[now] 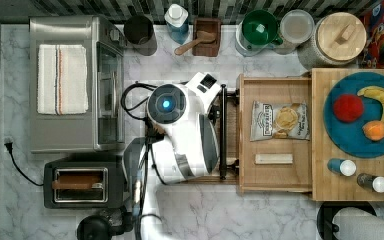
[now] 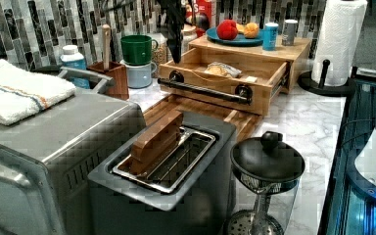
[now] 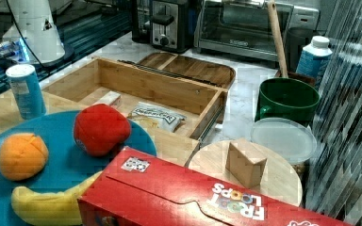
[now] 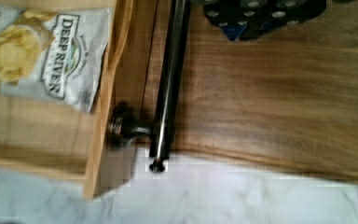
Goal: Close the drawer.
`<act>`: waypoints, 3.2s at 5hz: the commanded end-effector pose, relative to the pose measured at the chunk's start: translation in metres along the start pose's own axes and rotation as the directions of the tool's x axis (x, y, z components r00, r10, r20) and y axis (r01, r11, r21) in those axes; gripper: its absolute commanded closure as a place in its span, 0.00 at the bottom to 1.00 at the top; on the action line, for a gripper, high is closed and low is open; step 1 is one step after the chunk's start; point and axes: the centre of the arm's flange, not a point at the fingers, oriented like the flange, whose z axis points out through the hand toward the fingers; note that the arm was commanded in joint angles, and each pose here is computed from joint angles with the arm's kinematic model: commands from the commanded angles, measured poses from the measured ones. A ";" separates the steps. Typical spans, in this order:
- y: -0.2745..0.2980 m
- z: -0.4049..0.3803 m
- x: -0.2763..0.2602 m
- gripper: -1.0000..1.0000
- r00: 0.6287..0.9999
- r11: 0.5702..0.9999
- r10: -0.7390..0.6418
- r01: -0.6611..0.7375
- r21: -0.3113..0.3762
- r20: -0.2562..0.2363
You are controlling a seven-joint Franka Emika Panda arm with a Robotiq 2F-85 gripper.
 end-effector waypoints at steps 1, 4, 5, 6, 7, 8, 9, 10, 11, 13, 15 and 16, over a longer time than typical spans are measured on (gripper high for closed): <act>0.014 0.062 -0.021 1.00 0.997 0.998 0.063 -0.064 0.012 0.050; 0.001 0.080 -0.025 1.00 1.000 0.999 0.022 -0.022 0.046 0.007; 0.005 0.085 -0.026 1.00 0.999 1.000 0.019 -0.019 0.003 -0.048; 0.036 0.089 -0.022 1.00 0.999 1.000 -0.027 0.027 -0.007 -0.046; 0.069 0.094 -0.024 1.00 0.997 0.999 -0.052 0.051 -0.015 -0.050; 0.094 0.104 -0.027 1.00 0.995 0.998 -0.068 0.067 -0.013 -0.074; 0.126 0.102 -0.028 1.00 0.997 0.999 -0.033 0.034 0.022 -0.074; 0.163 0.101 -0.038 1.00 0.998 1.000 0.000 0.002 0.025 -0.070; 0.208 0.111 -0.051 1.00 0.997 1.000 -0.002 0.003 0.015 -0.071; 0.285 0.125 -0.079 1.00 0.996 0.999 0.031 -0.030 0.017 -0.079; 0.352 0.135 -0.099 1.00 0.997 1.000 0.015 -0.015 -0.005 -0.075; 0.383 0.136 -0.102 1.00 0.997 1.000 -0.009 0.008 -0.017 -0.075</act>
